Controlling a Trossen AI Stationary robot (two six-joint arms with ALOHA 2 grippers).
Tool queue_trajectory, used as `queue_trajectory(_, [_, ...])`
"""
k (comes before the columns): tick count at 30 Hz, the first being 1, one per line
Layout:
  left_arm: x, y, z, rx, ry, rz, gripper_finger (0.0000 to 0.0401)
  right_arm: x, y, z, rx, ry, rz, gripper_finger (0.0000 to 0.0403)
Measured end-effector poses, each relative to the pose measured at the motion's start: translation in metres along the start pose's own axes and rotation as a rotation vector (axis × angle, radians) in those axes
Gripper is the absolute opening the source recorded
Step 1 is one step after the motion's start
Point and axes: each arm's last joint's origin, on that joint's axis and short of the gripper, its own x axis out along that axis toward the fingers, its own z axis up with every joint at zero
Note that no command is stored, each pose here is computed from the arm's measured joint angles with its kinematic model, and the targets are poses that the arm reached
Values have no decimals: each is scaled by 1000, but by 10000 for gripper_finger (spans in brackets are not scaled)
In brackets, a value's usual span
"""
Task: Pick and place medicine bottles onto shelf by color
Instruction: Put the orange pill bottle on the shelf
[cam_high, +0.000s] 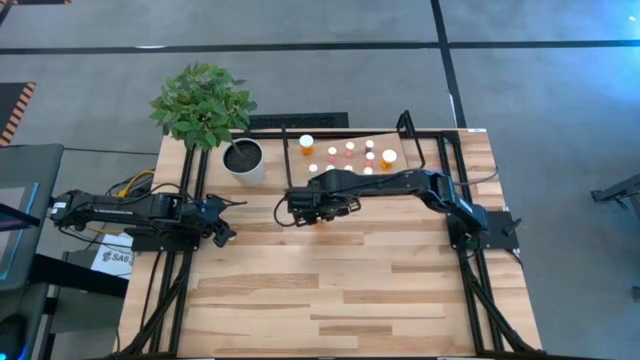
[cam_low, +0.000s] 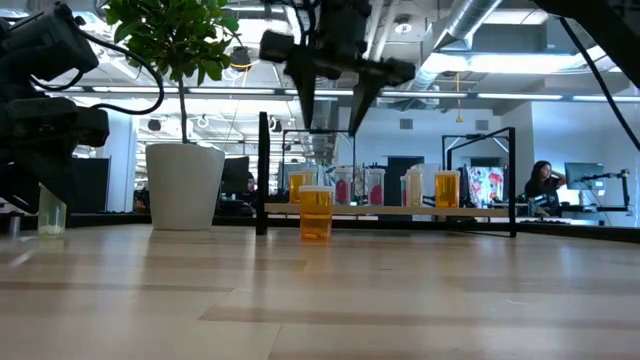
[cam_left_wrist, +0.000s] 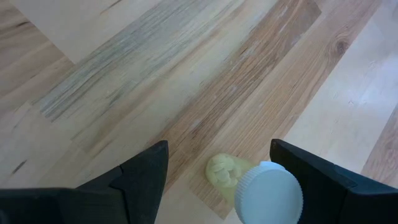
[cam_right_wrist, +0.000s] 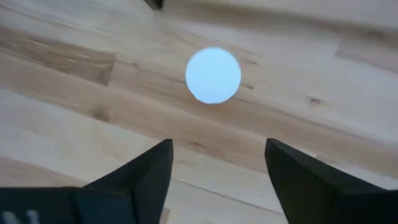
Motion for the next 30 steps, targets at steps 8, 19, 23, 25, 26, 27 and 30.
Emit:
queue_trajectory(8, [0, 0, 0, 0, 0, 0, 267, 15, 3, 8, 27, 60, 12, 363])
queue_trajectory(19, [0, 0, 0, 0, 0, 0, 267, 53, 5, 27, 20, 120, 5, 393])
queue_trajectory(23, [0, 0, 0, 0, -2, 0, 267, 54, 3, 31, 30, 148, 6, 398])
queue_trajectory(25, [0, 0, 0, 0, -2, 0, 267, 54, 3, 32, 31, 132, 0, 396])
queue_trajectory(26, [0, 0, 0, 0, -2, 0, 267, 54, 3, 32, 31, 118, -2, 395])
queue_trajectory(27, [0, 0, 0, 0, -2, 1, 267, 54, 3, 33, 30, 105, -6, 395])
queue_trajectory(30, [0, 0, 0, 0, -3, 0, 267, 55, 2, 36, 27, 94, -6, 398])
